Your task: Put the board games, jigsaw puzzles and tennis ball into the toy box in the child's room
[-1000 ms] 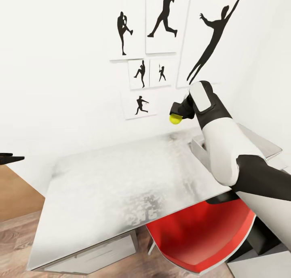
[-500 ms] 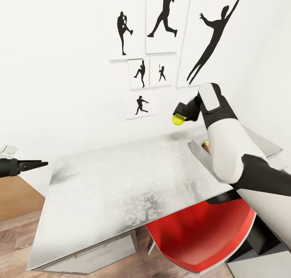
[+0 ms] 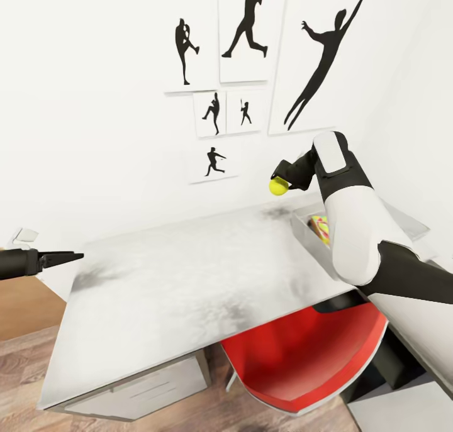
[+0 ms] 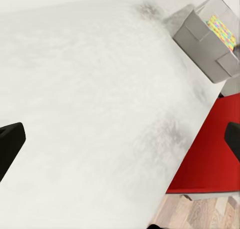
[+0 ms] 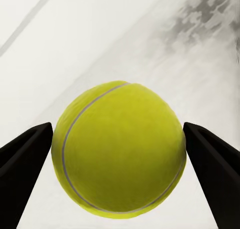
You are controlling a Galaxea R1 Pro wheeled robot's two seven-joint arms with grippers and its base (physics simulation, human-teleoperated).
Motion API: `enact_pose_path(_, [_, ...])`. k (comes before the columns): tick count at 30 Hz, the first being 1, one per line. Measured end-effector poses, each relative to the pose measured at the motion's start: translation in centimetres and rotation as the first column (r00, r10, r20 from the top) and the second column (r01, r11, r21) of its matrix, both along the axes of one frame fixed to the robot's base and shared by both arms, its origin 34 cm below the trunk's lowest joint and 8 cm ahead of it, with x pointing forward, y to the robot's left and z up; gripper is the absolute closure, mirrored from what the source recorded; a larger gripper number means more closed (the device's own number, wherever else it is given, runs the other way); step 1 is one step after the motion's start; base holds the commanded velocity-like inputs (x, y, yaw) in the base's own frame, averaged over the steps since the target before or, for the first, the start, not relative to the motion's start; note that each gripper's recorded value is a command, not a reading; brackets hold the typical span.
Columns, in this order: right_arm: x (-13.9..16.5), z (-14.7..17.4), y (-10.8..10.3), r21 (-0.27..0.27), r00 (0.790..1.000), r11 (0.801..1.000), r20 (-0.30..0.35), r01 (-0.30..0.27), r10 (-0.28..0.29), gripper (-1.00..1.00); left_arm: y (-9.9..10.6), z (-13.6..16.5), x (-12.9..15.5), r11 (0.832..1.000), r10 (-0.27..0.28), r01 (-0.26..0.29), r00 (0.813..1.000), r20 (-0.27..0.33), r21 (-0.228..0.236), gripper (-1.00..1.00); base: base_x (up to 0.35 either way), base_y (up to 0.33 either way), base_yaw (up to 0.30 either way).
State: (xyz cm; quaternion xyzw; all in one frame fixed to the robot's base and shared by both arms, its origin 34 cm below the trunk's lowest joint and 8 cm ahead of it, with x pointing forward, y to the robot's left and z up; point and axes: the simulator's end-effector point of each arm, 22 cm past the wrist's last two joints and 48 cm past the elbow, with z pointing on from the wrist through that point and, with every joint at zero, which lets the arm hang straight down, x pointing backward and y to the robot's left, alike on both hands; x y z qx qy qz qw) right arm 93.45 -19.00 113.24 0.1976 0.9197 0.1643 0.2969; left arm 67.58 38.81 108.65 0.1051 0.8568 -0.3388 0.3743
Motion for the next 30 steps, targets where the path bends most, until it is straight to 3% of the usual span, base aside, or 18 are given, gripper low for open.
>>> enact_pose_path(11, [0.20,-0.59,-0.09,-0.007,1.000,1.000,-0.005,0.000,0.000,1.00,-0.84,-0.74,0.18,1.000,-0.007,0.007,1.000,-0.008,-0.019,-1.00,0.024,-0.076,-0.145])
enact_pose_path(21, [0.21,-0.64,-0.11,-0.013,1.000,1.000,-0.005,-0.001,0.001,1.00,-0.96,-0.52,0.18,1.000,-0.011,0.011,1.000,-0.001,-0.016,-1.00,0.028,-0.224,-0.011])
enact_pose_path(30, [0.19,-0.75,-0.62,-0.029,1.000,1.000,-0.007,0.005,-0.005,1.00,-0.93,-0.39,0.18,1.000,-0.011,0.011,1.000,0.003,-0.017,-1.00,0.139,-0.088,0.000])
